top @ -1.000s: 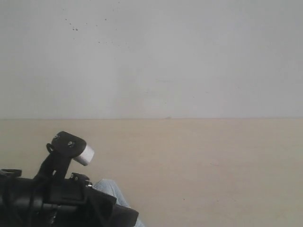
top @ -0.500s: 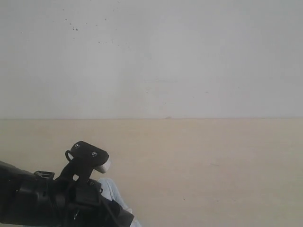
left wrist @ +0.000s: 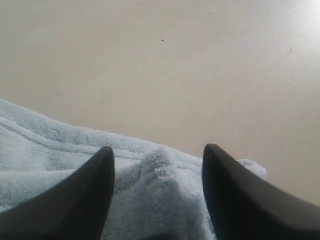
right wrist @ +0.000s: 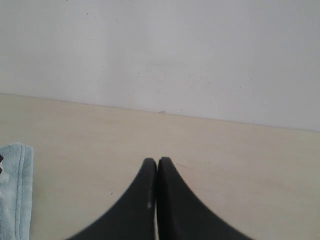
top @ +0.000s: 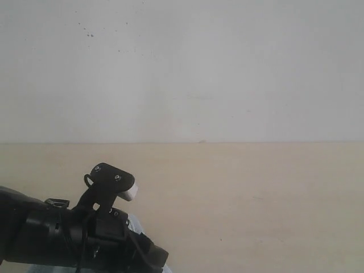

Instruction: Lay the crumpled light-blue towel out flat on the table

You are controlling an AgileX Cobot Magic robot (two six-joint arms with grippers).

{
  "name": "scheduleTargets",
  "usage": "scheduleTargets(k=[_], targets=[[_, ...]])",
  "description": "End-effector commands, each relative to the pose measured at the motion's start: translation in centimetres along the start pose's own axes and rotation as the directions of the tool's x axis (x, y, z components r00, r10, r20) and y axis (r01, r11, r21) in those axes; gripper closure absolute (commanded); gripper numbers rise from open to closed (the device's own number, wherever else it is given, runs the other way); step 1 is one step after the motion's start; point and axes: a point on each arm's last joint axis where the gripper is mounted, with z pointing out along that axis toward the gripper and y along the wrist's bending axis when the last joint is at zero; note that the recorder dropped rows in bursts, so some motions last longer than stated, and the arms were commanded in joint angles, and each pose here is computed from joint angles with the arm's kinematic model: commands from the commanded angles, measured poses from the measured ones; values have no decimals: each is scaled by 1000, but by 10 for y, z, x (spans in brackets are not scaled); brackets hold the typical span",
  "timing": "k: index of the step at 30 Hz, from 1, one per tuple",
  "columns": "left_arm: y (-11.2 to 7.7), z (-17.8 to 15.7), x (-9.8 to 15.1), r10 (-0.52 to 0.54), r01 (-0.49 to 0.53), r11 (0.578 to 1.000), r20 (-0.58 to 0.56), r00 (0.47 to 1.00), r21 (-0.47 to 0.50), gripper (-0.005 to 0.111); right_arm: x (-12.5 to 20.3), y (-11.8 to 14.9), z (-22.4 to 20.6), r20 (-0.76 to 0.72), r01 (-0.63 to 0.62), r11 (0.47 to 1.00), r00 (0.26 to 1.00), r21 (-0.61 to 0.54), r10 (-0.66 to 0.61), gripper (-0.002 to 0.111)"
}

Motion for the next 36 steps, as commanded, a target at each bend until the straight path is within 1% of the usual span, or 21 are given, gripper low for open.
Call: scheduleTargets(k=[1, 3, 6, 9, 12, 20, 23, 25, 27, 29, 31, 34, 36], targets=[[1, 0, -1, 11, -11, 1000, -2, 1000, -22, 55, -1, 0, 0, 9, 3, 1000, 1000, 0, -3, 109], [5, 0, 0, 16, -16, 998, -7, 1000, -64, 55, -1, 0, 0, 9, 3, 1000, 1000, 0, -3, 109], [8, 1, 1, 42, -44, 995, -18, 999, -92, 55, -1, 0, 0, 9, 3, 1000, 1000, 0, -3, 109], [9, 5, 3, 54, -56, 995, -33, 998, -87, 55, -1, 0, 0, 9, 3, 1000, 1000, 0, -3, 109], [7, 10, 7, 50, -52, 997, -47, 998, -53, 55, -1, 0, 0, 9, 3, 1000, 1000, 0, -3, 109], [10, 20, 15, 32, -38, 998, -92, 995, -56, 56, -1, 0, 0, 9, 3, 1000, 1000, 0, -3, 109], [14, 20, 16, -8, -1, 995, -91, 996, -103, 63, -1, 0, 0, 9, 3, 1000, 1000, 0, -3, 109], [17, 20, 16, -23, 9, 990, -93, 995, -143, 72, -1, 0, 0, 9, 3, 1000, 1000, 0, -3, 109], [19, 19, 16, -23, 7, 986, -96, 995, -164, 82, -1, 0, 0, 9, 3, 1000, 1000, 0, -3, 109], [19, 19, 16, -23, 7, 986, -96, 995, -167, 92, -1, 0, 0, 9, 3, 1000, 1000, 0, -3, 109], [17, 18, 15, -22, 8, 989, -88, 996, -147, 102, -1, 0, 0, 9, 3, 1000, 1000, 0, -3, 109], [12, 11, 8, -14, 8, 994, -52, 999, -112, 103, -1, 0, 0, 9, 3, 1000, 1000, 0, -3, 109], [10, 2, 1, -6, 4, 994, -15, 1000, -111, 103, -1, 0, 0, 9, 6, 1000, 1000, 0, -6, 109]])
